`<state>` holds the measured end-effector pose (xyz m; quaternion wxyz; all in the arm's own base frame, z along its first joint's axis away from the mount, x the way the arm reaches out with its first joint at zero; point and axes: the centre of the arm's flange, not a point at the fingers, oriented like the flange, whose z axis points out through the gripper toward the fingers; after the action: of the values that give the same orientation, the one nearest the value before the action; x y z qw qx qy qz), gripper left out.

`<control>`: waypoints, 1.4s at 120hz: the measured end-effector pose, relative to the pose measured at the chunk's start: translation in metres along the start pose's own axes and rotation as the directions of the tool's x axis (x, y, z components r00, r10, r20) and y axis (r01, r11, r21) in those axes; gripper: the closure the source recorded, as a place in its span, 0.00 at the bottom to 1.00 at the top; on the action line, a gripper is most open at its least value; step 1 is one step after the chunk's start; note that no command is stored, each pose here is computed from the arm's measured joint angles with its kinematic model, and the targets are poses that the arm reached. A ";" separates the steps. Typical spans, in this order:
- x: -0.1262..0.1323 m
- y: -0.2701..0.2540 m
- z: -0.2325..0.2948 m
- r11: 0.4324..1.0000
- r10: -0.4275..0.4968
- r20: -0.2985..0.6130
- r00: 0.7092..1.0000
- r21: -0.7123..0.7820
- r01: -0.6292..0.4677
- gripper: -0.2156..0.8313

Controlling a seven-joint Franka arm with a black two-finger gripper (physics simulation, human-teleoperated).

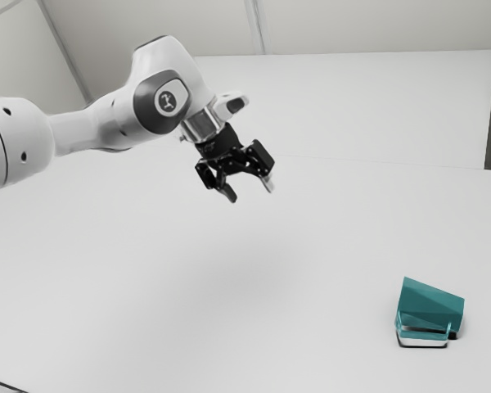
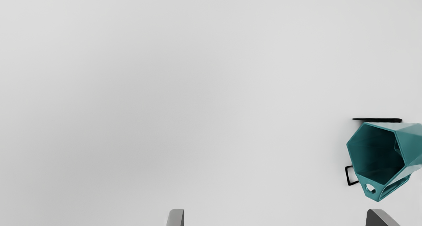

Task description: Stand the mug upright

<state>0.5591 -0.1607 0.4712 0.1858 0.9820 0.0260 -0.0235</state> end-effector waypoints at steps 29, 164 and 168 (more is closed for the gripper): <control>-0.013 0.049 0.096 0.988 0.038 0.022 0.999 -0.150 -0.034 0.21; -0.024 0.138 0.265 0.893 0.147 0.029 0.989 -0.435 -0.120 0.21; -0.023 0.137 0.268 0.892 0.151 0.026 0.988 -0.435 -0.124 0.21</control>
<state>0.5341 -0.3868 0.2733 0.4008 0.9145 -0.0445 -0.0330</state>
